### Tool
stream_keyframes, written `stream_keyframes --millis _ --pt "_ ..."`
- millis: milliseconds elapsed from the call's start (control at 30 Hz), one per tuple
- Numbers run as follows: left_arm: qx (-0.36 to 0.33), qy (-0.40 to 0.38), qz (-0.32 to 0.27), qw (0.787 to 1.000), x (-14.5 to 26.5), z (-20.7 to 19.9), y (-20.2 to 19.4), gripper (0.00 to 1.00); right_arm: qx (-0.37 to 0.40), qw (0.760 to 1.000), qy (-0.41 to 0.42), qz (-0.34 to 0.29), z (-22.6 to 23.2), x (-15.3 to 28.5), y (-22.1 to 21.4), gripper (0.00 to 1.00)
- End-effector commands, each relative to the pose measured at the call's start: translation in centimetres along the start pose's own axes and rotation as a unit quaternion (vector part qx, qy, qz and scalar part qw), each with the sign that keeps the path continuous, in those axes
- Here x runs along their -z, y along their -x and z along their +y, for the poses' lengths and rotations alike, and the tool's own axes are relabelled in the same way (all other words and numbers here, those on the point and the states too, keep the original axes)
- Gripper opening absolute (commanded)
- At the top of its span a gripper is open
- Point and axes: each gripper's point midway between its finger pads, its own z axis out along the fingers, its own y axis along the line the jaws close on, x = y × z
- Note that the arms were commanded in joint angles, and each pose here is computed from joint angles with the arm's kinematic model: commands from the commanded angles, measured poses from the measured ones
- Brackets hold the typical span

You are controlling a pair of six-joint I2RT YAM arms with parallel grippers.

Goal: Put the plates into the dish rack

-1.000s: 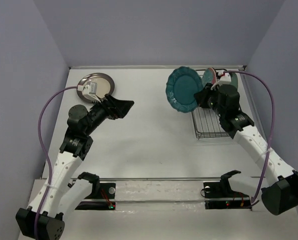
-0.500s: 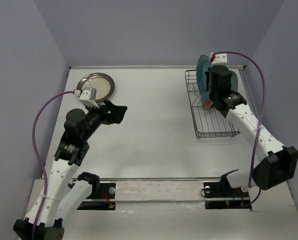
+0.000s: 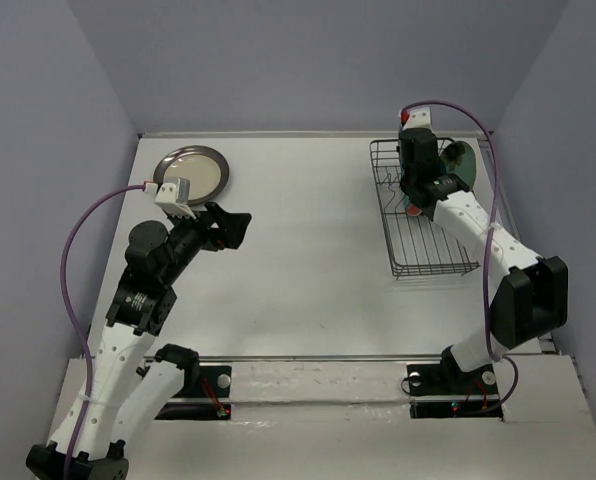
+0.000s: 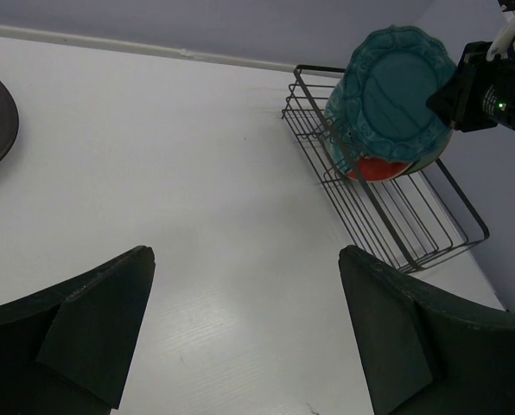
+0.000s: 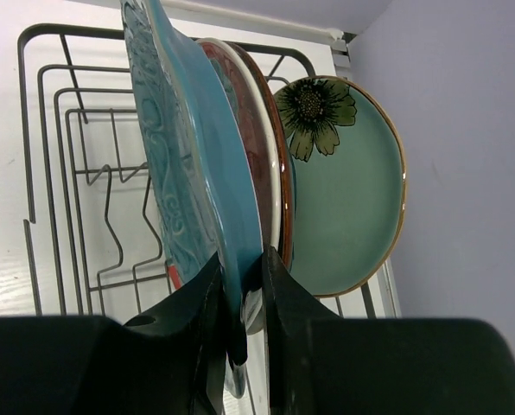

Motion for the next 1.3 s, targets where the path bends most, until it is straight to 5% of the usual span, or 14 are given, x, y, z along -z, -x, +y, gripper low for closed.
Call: stream_keyframes --millis 0,733,800,900,967,1267 --pt "-0.014 -0.006 -0.023 1.000 0.1 -0.4 1.3 0.99 -0.084 0.991 -0.048 -0.094 -2.6 0.8 6.2 0.07" --pt "0.005 0.052 -0.008 0.999 -1.4 2.4 0.6 0.99 -0.144 0.989 0.019 -0.021 3.2 -4.2 -0.6 0.09" --pt "0.013 0.065 -0.003 0.998 -1.8 3.2 0.3 0.99 -0.149 0.988 0.019 -0.019 3.3 -4.2 -0.7 0.18" --pt "0.043 0.080 0.013 0.996 -3.0 4.1 -0.2 0.99 -0.168 0.985 0.025 -0.023 2.9 -3.4 0.1 0.65" --pt "0.061 0.077 0.015 0.995 -3.5 4.4 -0.3 0.99 -0.178 0.983 0.037 -0.034 2.6 -2.6 1.3 0.77" --pt "0.185 0.166 0.010 0.969 -5.5 11.9 -3.1 0.99 -0.230 0.956 0.152 -0.102 1.3 5.1 7.4 0.92"
